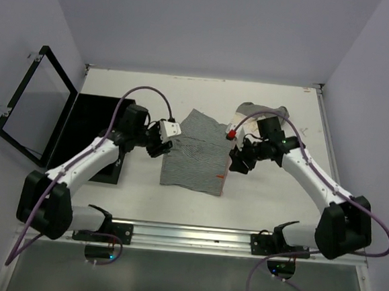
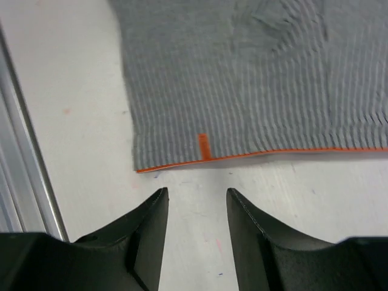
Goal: Roll the underwear
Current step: Fold the underwear
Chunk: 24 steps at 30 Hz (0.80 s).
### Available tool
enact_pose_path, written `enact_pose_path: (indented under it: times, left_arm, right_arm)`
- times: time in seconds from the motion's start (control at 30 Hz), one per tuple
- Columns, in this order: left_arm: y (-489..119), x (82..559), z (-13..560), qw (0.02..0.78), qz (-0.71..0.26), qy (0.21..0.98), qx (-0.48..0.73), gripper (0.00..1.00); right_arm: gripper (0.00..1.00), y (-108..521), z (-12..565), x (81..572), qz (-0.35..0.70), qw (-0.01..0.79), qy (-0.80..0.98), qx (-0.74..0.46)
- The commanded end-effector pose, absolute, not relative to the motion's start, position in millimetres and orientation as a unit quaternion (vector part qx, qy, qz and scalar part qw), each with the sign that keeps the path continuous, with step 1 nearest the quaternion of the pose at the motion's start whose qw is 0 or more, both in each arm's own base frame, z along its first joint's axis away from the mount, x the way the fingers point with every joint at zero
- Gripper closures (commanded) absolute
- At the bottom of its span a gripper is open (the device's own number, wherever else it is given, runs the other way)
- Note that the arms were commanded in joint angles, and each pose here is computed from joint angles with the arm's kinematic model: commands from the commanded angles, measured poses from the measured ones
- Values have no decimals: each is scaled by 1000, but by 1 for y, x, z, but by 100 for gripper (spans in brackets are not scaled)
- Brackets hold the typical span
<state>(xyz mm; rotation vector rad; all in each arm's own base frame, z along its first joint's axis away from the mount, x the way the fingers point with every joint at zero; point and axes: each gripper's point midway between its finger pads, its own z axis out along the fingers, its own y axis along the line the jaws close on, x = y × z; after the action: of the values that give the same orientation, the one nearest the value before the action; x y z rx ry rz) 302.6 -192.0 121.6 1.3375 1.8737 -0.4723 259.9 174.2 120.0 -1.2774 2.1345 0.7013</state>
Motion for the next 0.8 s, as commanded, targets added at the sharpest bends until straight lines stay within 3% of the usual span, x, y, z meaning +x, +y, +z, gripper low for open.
enact_pose_path:
  times: [0.0,0.23,0.57,0.77]
  left_arm:
    - [-187,274,113,389,-186,673,601,44]
    - [-176,236,69,380,-191,633,646,44]
    - [-171,226,51,384,-175,603,678,43]
    - [-171,223,52,383,-174,590,689,43]
  right_arm:
    - [53,188,110,222,238,280,708,-604]
    - [53,215,65,178,178,257,626,-715]
    - [53,229,40,180,133,257,597,-749]
    - [59,222,24,182,111,246,598,-755]
